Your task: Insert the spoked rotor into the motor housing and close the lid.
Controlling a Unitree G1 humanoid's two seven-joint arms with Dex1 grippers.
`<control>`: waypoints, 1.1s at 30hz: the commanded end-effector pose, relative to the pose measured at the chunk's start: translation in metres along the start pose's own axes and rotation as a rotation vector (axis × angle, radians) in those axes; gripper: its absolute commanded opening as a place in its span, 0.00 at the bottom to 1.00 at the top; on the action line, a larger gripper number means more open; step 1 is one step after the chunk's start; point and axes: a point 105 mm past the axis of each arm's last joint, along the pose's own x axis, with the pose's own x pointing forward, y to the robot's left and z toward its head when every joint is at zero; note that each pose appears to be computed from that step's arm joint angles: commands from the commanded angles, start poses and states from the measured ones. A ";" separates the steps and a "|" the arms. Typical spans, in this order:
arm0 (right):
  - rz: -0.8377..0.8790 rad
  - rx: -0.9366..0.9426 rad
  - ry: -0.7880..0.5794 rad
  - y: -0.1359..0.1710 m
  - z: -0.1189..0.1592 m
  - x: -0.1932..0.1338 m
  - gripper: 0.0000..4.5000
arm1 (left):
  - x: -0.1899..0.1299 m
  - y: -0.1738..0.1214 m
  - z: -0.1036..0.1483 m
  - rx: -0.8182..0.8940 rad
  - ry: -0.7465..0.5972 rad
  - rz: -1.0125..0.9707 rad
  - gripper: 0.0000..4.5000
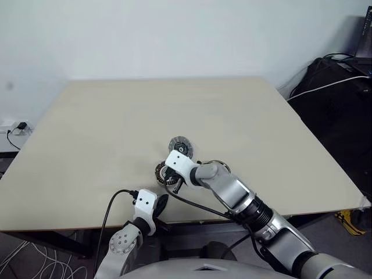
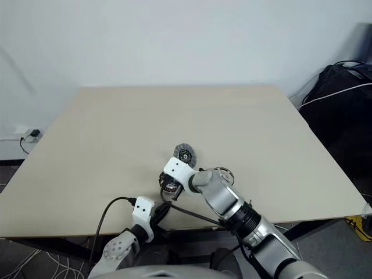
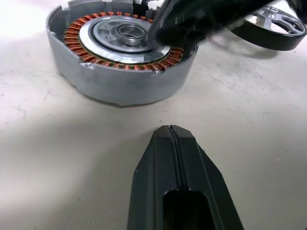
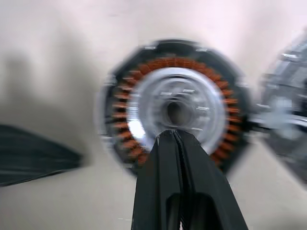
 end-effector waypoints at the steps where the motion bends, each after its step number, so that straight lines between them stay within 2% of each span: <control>1: -0.012 -0.001 -0.046 -0.005 0.013 -0.006 0.01 | 0.002 -0.002 0.013 0.019 -0.044 -0.013 0.00; 16: 0.072 -0.063 -0.060 0.012 0.016 -0.015 0.01 | 0.002 -0.002 0.012 0.020 -0.041 -0.016 0.00; 33: 0.054 -0.045 -0.050 0.012 0.016 -0.001 0.01 | 0.001 -0.001 0.010 0.016 -0.040 -0.007 0.00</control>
